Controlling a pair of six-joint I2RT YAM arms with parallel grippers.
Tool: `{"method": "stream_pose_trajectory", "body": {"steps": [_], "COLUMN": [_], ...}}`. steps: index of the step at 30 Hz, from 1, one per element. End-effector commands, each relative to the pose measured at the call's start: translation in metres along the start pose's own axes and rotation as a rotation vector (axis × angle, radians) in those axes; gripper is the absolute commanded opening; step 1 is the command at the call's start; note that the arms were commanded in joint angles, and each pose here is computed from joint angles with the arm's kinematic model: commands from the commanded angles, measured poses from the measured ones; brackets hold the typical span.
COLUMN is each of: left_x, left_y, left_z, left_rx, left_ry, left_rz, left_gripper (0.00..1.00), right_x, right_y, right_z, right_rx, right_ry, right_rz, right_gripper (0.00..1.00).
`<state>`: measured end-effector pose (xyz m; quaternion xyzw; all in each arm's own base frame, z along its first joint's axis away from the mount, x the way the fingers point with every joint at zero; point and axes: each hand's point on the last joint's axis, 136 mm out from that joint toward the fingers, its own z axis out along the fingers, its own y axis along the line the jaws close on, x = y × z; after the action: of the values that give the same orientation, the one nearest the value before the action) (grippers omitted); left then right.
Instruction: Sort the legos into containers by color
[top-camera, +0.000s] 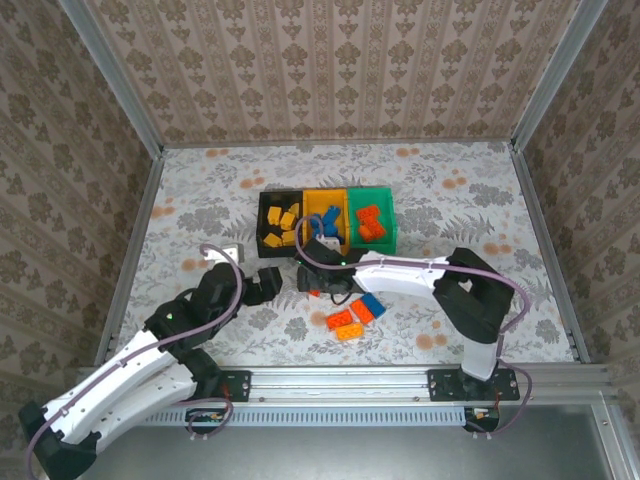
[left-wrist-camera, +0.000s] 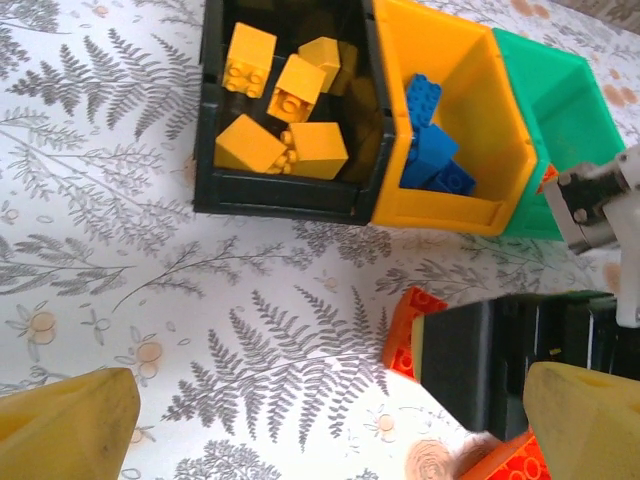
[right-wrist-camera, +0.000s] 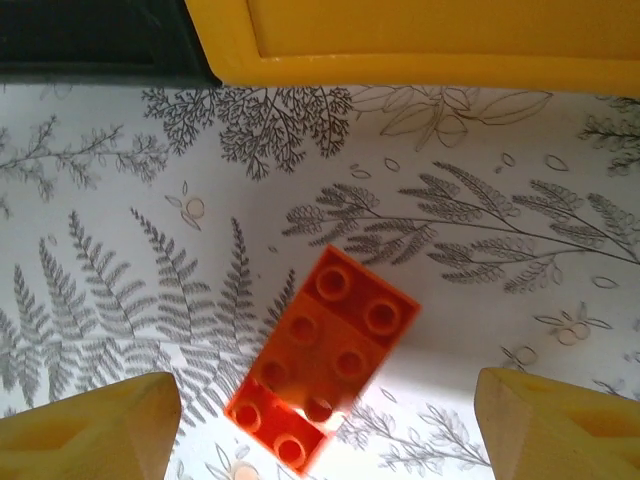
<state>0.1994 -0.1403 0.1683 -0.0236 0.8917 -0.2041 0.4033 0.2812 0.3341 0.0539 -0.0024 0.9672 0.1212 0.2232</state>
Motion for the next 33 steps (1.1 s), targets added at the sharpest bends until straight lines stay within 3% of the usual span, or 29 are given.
{"method": "stream_pose_trajectory", "body": {"steps": [1, 11, 17, 21, 28, 33], "left_x": [0.006, 0.011, 0.013, 0.014, 0.019, 0.023], "left_y": [0.01, 0.011, 0.014, 0.014, 0.012, 0.006], "left_z": [0.002, 0.006, 0.009, 0.011, 0.022, 0.033], "left_rx": [-0.034, -0.006, -0.01, -0.007, -0.01, -0.009], "left_ry": [0.013, 0.008, 0.02, 0.028, 0.061, 0.095], "left_rz": [-0.015, -0.025, -0.019, -0.024, -0.015, -0.008], "left_gripper": [1.0, 1.0, 1.0, 1.0, 1.0, 1.0], "right_x": [0.001, 0.027, 0.018, 0.007, -0.035, -0.077], "right_y": [-0.013, -0.042, -0.056, -0.048, -0.037, -0.073], "right_z": [0.007, 0.024, 0.023, 0.019, -0.038, -0.084], "right_rx": [0.138, 0.297, 0.277, 0.214, 0.065, 0.069], "right_ry": [0.009, 0.111, 0.085, 0.062, -0.073, -0.174], "right_rz": [0.032, 0.007, 0.01, -0.049, -0.095, -0.035], "right_gripper": [0.77, 0.66, 0.44, 0.35, 0.29, 0.29]}}
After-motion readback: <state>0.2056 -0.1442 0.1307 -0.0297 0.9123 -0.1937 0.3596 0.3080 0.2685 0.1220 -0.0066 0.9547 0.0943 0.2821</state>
